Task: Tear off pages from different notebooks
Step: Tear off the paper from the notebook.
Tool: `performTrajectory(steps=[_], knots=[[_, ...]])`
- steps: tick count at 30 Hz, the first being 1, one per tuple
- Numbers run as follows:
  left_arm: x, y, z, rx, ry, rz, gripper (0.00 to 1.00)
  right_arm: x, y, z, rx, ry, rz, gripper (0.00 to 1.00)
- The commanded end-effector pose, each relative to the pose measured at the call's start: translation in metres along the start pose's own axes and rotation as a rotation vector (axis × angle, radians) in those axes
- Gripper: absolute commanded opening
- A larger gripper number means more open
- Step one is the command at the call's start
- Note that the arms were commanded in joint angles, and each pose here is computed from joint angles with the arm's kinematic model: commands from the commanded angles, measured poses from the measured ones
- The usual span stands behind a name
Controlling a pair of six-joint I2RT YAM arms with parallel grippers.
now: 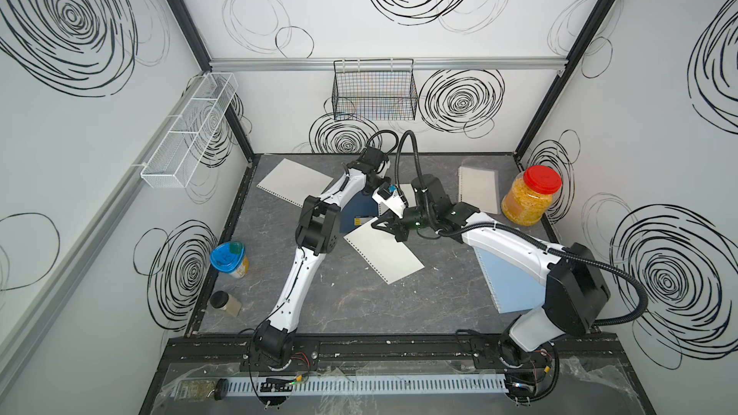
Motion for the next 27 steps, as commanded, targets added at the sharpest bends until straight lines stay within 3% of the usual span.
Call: performTrajectory(steps=[1, 7, 12, 19, 27], knots=[[0.017, -0.002, -0.005, -0.011, 0.023, 0.030, 0.23, 0.003, 0.001, -0.021, -0.069, -0.085, -0.039, 0.00], [0.067, 0.030, -0.014, -0.051, 0.045, -0.096, 0.34, 0.019, -0.004, -0.051, -0.170, -0.167, -0.077, 0.00], [0.112, 0.043, -0.012, -0.055, 0.106, -0.197, 0.52, 0.035, -0.006, -0.065, -0.204, -0.239, -0.104, 0.00], [0.171, 0.043, -0.018, -0.062, 0.099, -0.376, 0.56, 0.052, -0.005, -0.077, -0.248, -0.296, -0.148, 0.00], [0.228, 0.027, -0.042, -0.151, -0.082, -0.610, 0.60, 0.063, 0.005, -0.084, -0.268, -0.306, -0.194, 0.00]])
Point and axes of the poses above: each gripper's point midway between its finger pads, its own x axis back along the fingers, its own z axis along the line the jaws close on, y = z × x, the point moved 4 cm from there along x, back along the fingers, and after that the axes turned 12 degrees about -x, right-handed, at the moved point
